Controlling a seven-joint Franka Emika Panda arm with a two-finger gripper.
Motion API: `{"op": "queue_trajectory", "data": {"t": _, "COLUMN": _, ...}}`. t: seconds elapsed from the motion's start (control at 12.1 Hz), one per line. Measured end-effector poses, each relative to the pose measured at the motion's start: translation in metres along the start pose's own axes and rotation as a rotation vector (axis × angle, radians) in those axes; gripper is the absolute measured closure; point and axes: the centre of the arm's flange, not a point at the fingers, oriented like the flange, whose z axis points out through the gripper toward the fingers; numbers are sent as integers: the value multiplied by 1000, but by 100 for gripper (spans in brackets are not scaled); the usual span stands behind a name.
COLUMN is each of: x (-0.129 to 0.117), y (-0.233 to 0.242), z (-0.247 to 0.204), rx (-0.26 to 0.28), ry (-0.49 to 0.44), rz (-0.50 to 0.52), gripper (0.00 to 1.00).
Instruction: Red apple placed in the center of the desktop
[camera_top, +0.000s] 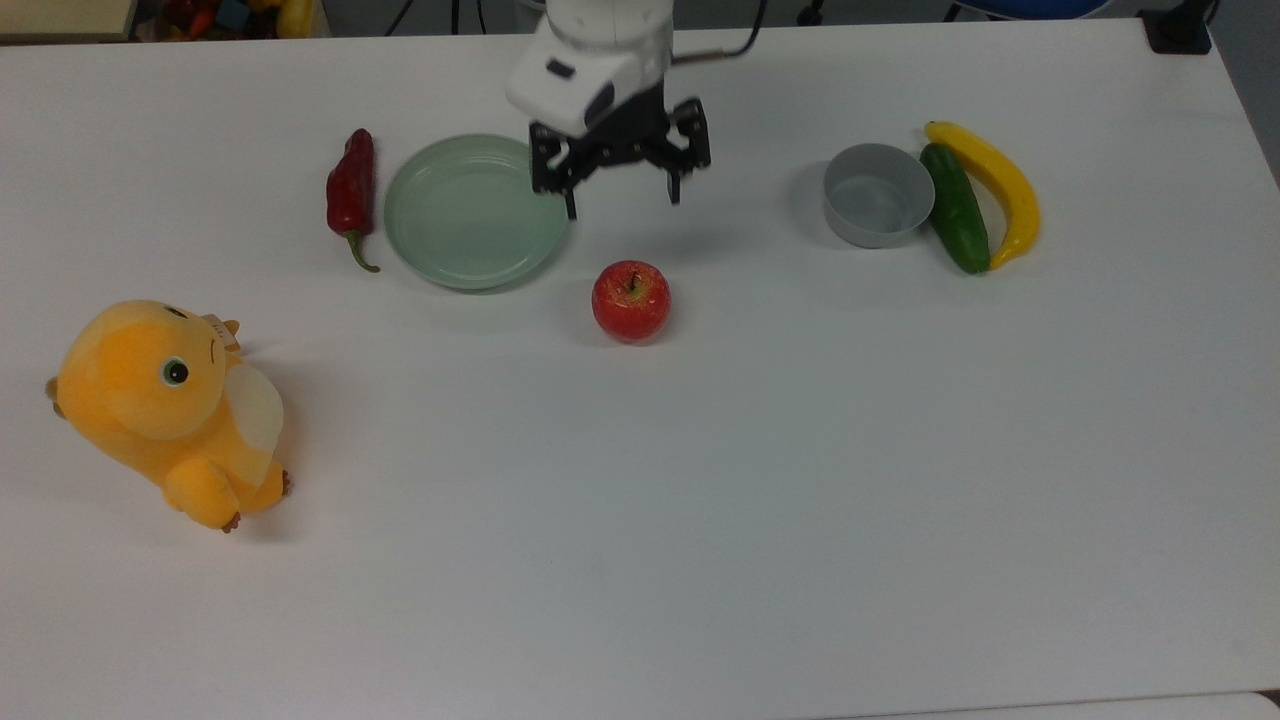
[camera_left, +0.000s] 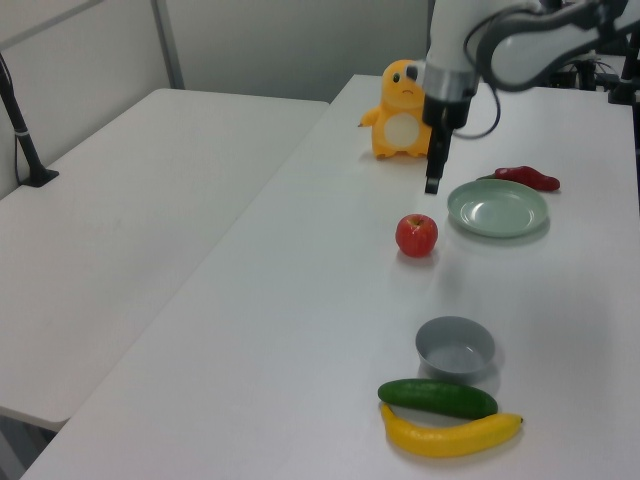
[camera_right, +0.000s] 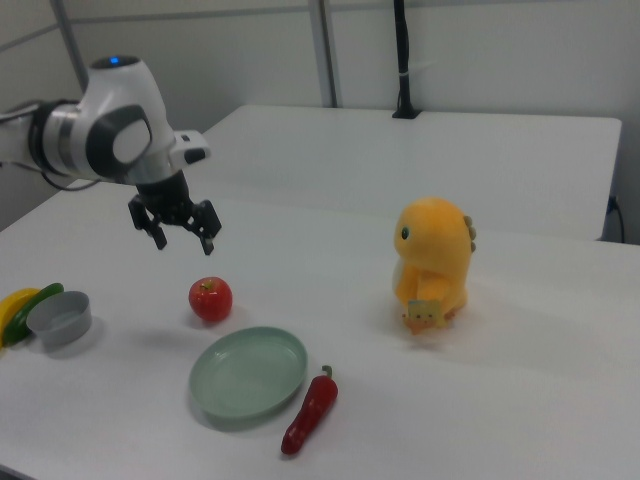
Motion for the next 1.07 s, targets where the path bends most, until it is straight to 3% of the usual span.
{"op": "queue_trajectory", "data": {"t": 0.33, "x": -20, "y": 16, "z": -88, "rx": 16, "ry": -76, "rz": 37, "gripper": 0}}
{"op": "queue_trajectory", "data": {"t": 0.58, "x": -33, "y": 31, "z": -149, "rx": 16, "ry": -94, "rz": 163, "gripper": 0}}
{"op": "queue_trajectory", "data": {"t": 0.83, "x": -46, "y": 45, "z": -172, "rx": 12, "ry": -125, "rz": 283, "gripper": 0}}
{"op": "queue_trajectory", "data": {"t": 1.07, "x": -53, "y": 54, "z": -181, "rx": 9, "ry": -120, "rz": 338, "gripper": 0}}
